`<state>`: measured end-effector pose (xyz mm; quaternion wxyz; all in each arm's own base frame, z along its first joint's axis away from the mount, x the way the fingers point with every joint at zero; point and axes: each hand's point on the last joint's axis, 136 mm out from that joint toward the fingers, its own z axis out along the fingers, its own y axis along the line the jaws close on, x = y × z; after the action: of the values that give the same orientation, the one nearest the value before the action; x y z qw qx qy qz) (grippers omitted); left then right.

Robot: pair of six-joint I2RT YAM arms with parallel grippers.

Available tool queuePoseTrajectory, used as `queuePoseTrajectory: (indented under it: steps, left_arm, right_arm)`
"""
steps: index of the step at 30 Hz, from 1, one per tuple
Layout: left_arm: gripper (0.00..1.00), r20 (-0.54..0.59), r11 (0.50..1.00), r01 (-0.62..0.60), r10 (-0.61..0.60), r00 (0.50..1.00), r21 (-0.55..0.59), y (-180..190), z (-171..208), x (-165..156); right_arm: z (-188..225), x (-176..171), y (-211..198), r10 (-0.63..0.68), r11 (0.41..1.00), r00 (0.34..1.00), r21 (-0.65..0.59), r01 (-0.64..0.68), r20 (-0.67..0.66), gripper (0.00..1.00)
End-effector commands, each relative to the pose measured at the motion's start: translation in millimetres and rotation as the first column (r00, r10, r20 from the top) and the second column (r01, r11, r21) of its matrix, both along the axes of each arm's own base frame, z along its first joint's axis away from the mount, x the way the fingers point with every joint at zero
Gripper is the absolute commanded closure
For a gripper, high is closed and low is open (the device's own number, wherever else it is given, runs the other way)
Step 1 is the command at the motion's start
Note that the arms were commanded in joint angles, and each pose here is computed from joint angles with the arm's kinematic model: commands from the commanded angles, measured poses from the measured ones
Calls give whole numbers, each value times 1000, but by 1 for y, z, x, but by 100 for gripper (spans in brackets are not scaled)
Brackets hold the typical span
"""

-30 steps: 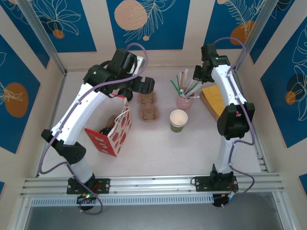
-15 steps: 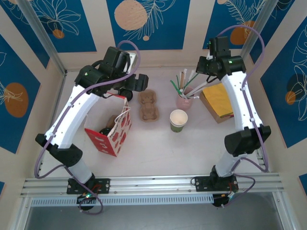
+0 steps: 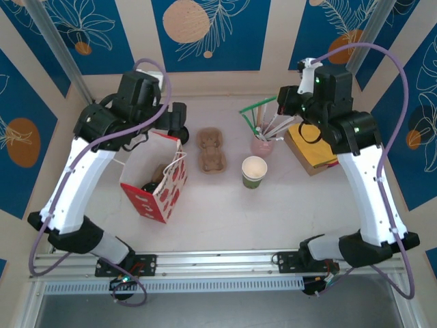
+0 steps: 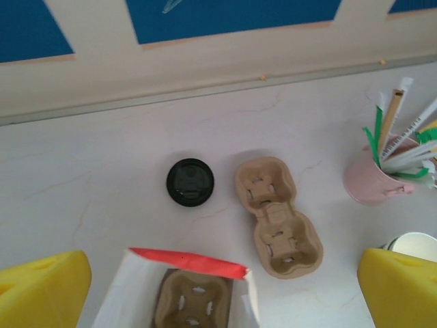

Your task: Pack the takeout coffee

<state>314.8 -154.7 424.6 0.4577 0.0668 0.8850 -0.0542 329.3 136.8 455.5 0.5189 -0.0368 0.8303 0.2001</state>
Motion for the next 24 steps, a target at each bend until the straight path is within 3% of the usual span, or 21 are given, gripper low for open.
queuePoseTrajectory:
  steps: [1,13,24]
  left_arm:
    - [0,27,995,-96,96,995,-11,33,8,-19]
    - [0,37,980,-188,191,981,-58,85,6,-77]
    - [0,69,973,-211,218,974,-89,109,13,-106]
  right_arm:
    - [20,-16,38,153,987,984,26,-156,85,100]
    - [38,-54,156,473,877,867,14,-481,157,100]
    - [-33,-55,262,619,766,786,-216,-606,-11,100]
